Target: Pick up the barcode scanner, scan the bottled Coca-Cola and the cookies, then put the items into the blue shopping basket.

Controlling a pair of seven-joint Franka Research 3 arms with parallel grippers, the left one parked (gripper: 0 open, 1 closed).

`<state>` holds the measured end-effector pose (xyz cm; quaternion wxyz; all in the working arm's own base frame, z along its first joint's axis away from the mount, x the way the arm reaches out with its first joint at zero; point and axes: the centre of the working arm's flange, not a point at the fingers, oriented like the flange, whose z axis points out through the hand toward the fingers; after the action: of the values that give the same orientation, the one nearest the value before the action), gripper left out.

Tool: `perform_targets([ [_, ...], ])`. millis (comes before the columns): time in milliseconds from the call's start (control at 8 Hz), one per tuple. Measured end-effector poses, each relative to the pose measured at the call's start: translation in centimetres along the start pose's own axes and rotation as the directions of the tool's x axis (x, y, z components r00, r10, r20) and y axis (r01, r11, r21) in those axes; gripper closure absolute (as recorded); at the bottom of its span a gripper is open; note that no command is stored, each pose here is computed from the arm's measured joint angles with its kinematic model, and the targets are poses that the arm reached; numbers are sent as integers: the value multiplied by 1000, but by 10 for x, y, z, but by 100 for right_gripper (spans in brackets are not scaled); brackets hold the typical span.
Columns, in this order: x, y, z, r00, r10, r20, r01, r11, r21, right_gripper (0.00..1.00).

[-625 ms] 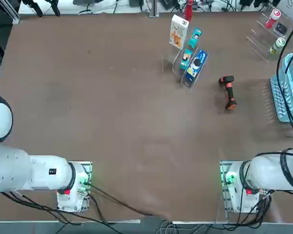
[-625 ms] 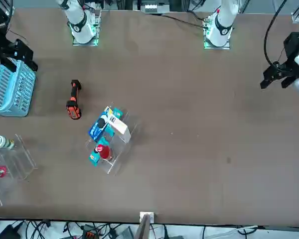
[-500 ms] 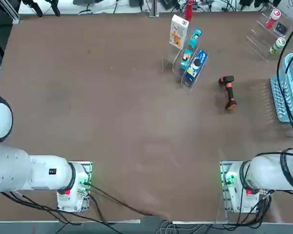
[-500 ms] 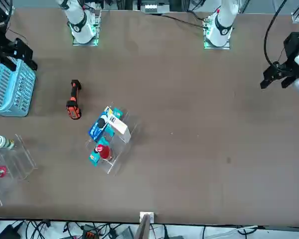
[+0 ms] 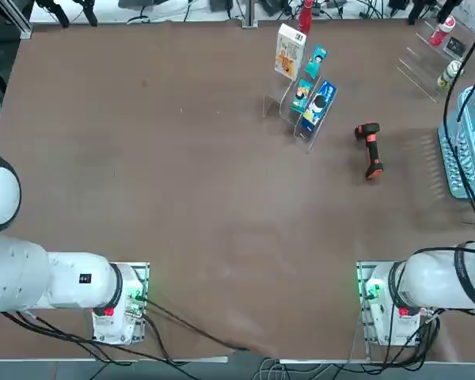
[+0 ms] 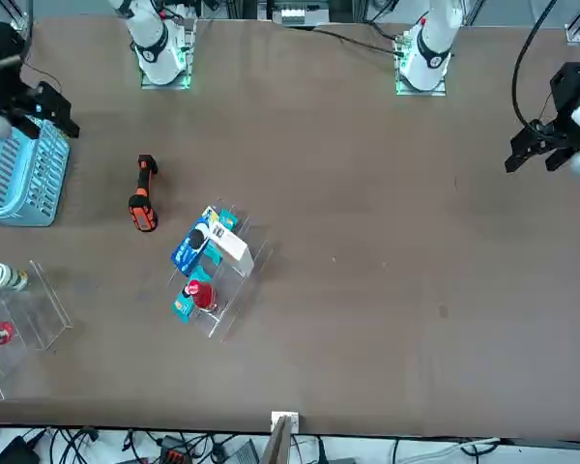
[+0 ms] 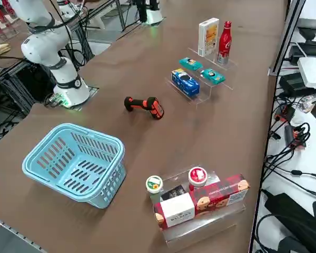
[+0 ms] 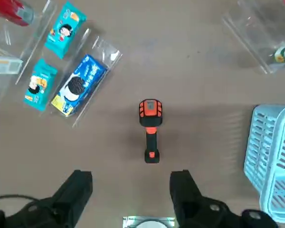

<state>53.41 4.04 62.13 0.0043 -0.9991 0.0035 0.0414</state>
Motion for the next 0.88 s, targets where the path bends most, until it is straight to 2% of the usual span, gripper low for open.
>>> perform_targets([
  [375, 6, -6, 78, 1000, 31, -7, -31, 1000, -1, 0],
  [625, -11, -3, 133, 999, 36, -38, -36, 999, 1, 0],
  [875, -34, 0, 179, 998, 58, -24, -58, 998, -2, 0],
])
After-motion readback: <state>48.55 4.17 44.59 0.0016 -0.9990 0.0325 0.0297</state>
